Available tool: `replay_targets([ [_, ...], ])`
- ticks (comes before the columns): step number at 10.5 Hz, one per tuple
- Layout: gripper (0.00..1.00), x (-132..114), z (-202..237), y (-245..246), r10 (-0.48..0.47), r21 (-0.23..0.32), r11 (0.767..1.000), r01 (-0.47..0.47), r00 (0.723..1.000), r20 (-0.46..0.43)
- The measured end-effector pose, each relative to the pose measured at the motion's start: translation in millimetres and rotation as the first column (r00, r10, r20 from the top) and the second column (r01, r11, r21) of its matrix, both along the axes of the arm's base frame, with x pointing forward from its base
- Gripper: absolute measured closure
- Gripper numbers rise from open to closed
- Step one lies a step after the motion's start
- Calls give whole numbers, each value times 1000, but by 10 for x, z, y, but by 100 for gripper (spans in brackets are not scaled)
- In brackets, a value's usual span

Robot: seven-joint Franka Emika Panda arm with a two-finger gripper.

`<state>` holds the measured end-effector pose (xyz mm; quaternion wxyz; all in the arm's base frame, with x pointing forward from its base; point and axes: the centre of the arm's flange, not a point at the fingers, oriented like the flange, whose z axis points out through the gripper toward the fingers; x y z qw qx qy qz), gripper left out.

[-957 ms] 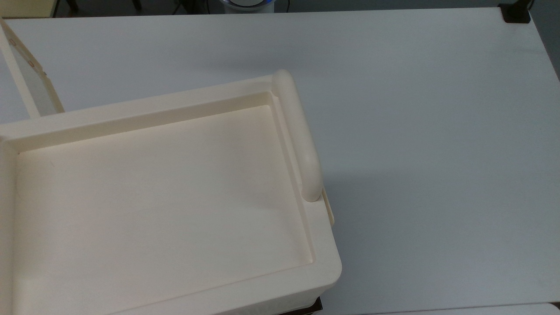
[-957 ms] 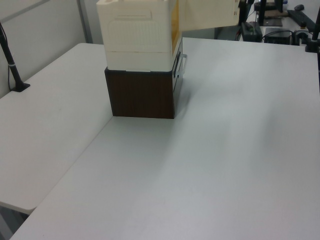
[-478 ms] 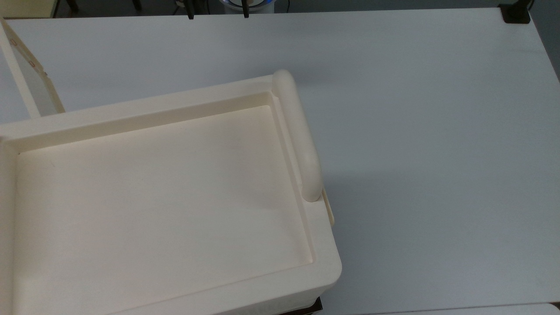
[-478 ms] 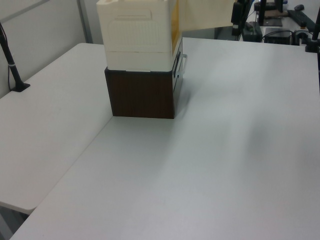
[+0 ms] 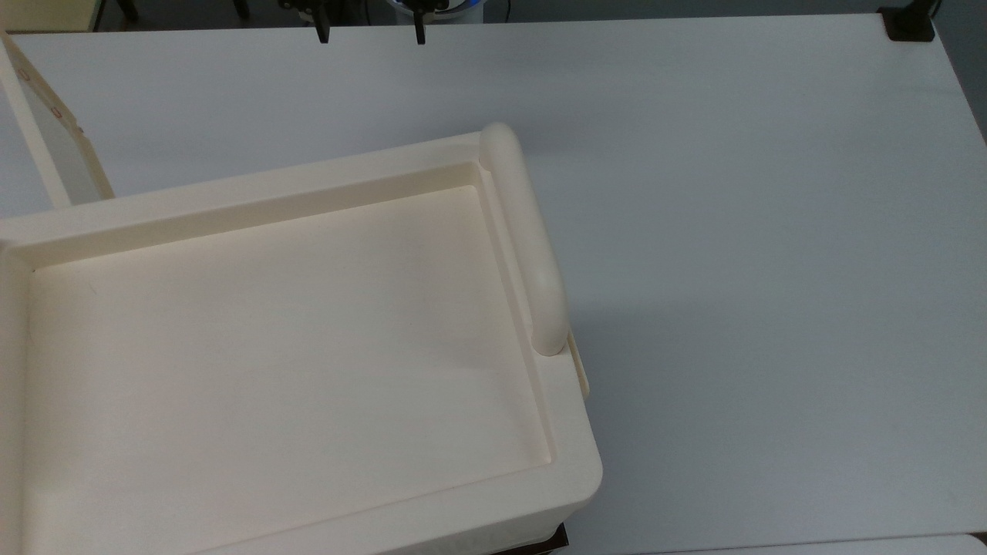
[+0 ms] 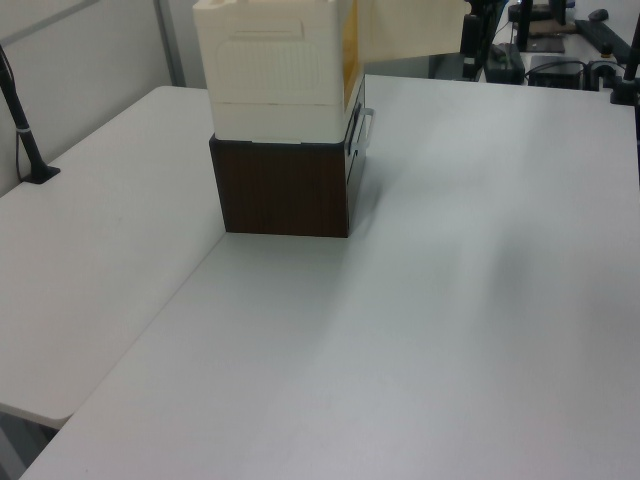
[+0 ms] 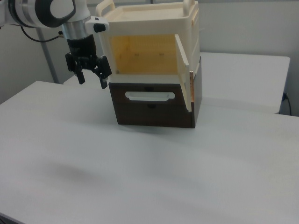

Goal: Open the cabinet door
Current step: 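Release the door and pull the gripper back from the cabinet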

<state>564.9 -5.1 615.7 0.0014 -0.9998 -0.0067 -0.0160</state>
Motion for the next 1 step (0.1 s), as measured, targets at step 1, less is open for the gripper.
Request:
replay_targets([
  [1,0,33,2,18,5,-9,1000,-5,1000,19],
])
